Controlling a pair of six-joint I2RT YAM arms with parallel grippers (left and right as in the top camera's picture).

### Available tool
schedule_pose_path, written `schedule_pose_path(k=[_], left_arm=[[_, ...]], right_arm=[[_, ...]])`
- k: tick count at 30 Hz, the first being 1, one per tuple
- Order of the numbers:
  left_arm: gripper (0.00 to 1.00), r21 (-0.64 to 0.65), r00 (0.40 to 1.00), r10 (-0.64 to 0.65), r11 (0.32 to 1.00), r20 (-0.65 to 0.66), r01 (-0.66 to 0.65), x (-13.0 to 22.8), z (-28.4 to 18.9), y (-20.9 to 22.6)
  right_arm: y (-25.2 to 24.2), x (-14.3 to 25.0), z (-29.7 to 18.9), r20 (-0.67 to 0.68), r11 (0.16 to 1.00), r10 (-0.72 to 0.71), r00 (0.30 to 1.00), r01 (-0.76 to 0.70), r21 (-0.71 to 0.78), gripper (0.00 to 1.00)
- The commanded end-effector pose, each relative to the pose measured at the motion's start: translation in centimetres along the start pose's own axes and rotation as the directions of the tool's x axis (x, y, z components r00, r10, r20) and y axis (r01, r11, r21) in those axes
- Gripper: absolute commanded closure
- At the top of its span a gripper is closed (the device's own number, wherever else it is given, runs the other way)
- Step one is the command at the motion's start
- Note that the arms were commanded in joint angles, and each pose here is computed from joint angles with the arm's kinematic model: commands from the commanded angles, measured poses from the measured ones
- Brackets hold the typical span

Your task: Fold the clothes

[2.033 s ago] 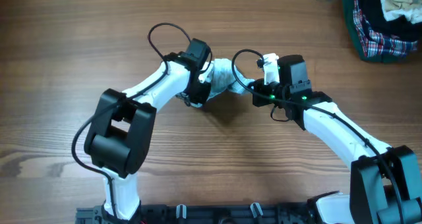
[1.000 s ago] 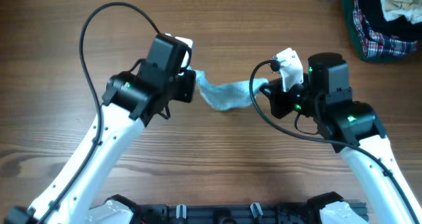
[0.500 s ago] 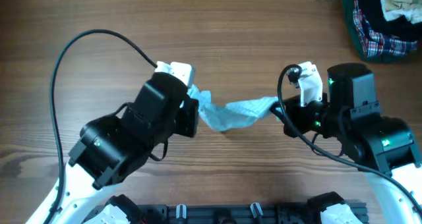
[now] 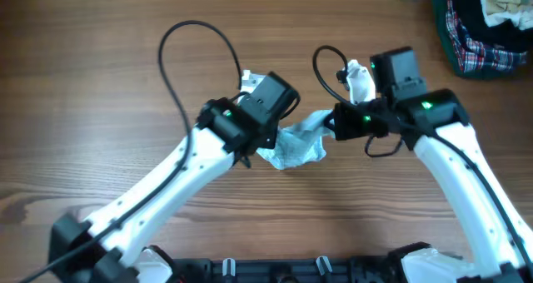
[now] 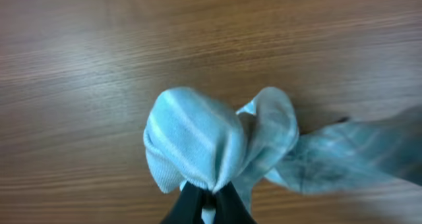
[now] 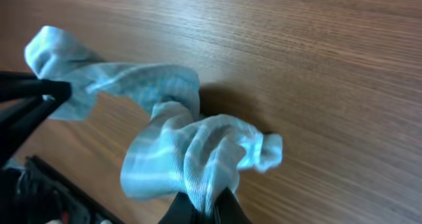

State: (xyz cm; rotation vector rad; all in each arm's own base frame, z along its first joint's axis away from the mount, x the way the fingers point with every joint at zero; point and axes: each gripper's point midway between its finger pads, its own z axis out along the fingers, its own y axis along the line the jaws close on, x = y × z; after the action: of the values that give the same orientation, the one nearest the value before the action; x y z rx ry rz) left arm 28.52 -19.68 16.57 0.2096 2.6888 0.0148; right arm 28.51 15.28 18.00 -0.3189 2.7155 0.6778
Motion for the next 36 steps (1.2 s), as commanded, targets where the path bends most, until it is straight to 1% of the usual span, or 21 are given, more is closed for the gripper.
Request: schedule_pose_path(k=[1, 5, 11, 12, 13, 14, 15, 17, 19, 22, 24, 26, 28, 29, 30, 31, 32, 33, 34, 35, 36], left_arm=[[0.96, -0.083, 1.000, -0.026, 0.996, -0.008, 0.025, -1.1, 4.7, 0.0], [0.96, -0.089, 0.993, -0.109, 0.990, 0.036, 0.111, -3.7, 8.1, 1.2], [0.96, -0.058, 0.965, -0.217, 0.972, 0.150, 0.228, -8.0, 11.1, 3.0], [0.90, -0.051, 0.960, -0.225, 0.970, 0.165, 0.236, -8.5, 11.3, 3.0], [0.50, -0.041, 0.955, -0.234, 0.969, 0.182, 0.245, -9.0, 11.6, 2.9], [0.06, -0.031, 0.951, -0.238, 0.968, 0.197, 0.249, -9.5, 11.8, 2.8], [0.00, -0.026, 0.948, -0.240, 0.968, 0.209, 0.250, -9.8, 11.8, 2.8], [0.00, -0.026, 0.947, -0.229, 0.970, 0.227, 0.241, -10.4, 11.8, 3.3], [0.00, -0.035, 0.940, -0.250, 0.964, 0.232, 0.264, -10.8, 12.0, 4.5], [0.00, 0.002, 0.957, -0.232, 0.972, 0.174, 0.236, -10.3, 12.5, 5.1], [0.00, 0.060, 0.975, -0.212, 0.976, 0.068, 0.208, -8.3, 12.8, 4.1], [0.00, 0.113, 0.983, -0.174, 0.977, -0.059, 0.180, -5.6, 12.7, 2.9], [0.00, 0.159, 0.977, -0.138, 0.973, -0.164, 0.165, -3.3, 12.4, 2.0], [0.02, 0.154, 0.970, -0.134, 0.974, -0.202, 0.166, -2.4, 12.3, 2.1], [0.06, 0.143, 0.964, -0.130, 0.976, -0.230, 0.166, -1.6, 12.1, 2.2], [0.16, 0.139, 0.960, -0.126, 0.977, -0.250, 0.165, -1.1, 12.0, 2.2], [0.30, 0.137, 0.957, -0.121, 0.977, -0.265, 0.161, -0.7, 11.9, 2.2], [0.54, 0.136, 0.954, -0.112, 0.979, -0.279, 0.155, -0.3, 11.8, 2.0], [0.74, 0.138, 0.954, -0.103, 0.980, -0.283, 0.147, 0.0, 11.8, 1.7], [0.88, 0.140, 0.954, -0.097, 0.980, -0.283, 0.141, 0.2, 11.8, 1.5], [0.96, 0.144, 0.955, -0.091, 0.980, -0.281, 0.136, 0.3, 12.0, 1.2]], right_arm=[[-2.0, -1.2, 3.1, -0.032, 0.999, 0.013, 0.999, -0.012, 0.047, 0.96], [-2.8, -3.9, 5.0, 0.038, 0.998, -0.013, 0.999, 0.011, 0.058, 0.96], [-5.1, -8.5, 6.5, 0.188, 0.986, -0.063, 0.980, 0.032, 0.163, 0.96], [-5.3, -9.1, 6.9, 0.207, 0.985, -0.070, 0.976, 0.034, 0.171, 0.96], [-5.7, -9.9, 7.3, 0.230, 0.983, -0.078, 0.970, 0.036, 0.182, 0.80], [-5.9, -10.5, 7.8, 0.245, 0.982, -0.085, 0.966, 0.040, 0.185, 0.28], [-6.2, -10.9, 8.4, 0.251, 0.982, -0.087, 0.964, 0.040, 0.184, 0.00], [-7.2, -11.1, 9.0, 0.260, 0.982, -0.037, 0.965, -0.013, 0.188, 0.00], [-8.0, -11.4, 8.2, 0.280, 0.981, 0.000, 0.960, -0.054, 0.184, 0.00], [-7.4, -11.0, 7.5, 0.266, 0.990, 0.006, 0.964, -0.042, 0.133, 0.00], [-6.9, -8.9, 7.9, 0.183, 0.994, 0.033, 0.982, -0.052, 0.099, 0.00], [-7.3, -5.9, 8.2, 0.071, 0.989, 0.086, 0.994, -0.093, 0.116, 0.01], [-7.4, -4.4, 8.3, 0.014, 0.986, 0.112, 0.994, -0.113, 0.126, 0.03], [-7.5, -4.3, 8.4, 0.011, 0.985, 0.114, 0.993, -0.114, 0.126, 0.06], [-7.5, -4.2, 8.5, 0.012, 0.986, 0.110, 0.994, -0.111, 0.126, 0.09], [-7.6, -4.2, 8.6, 0.012, 0.987, 0.099, 0.995, -0.100, 0.125, 0.14], [-7.6, -4.1, 8.8, 0.011, 0.989, 0.081, 0.997, -0.081, 0.122, 0.17], [-7.6, -4.1, 8.9, 0.012, 0.989, 0.079, 0.997, -0.080, 0.122, 0.21], [-7.6, -4.1, 8.9, 0.013, 0.990, 0.073, 0.997, -0.074, 0.121, 0.31], [-7.6, -4.2, 8.9, 0.017, 0.991, 0.065, 0.998, -0.067, 0.120, 0.55], [-7.5, -4.5, 8.9, 0.025, 0.991, 0.058, 0.998, -0.061, 0.115, 0.68]])
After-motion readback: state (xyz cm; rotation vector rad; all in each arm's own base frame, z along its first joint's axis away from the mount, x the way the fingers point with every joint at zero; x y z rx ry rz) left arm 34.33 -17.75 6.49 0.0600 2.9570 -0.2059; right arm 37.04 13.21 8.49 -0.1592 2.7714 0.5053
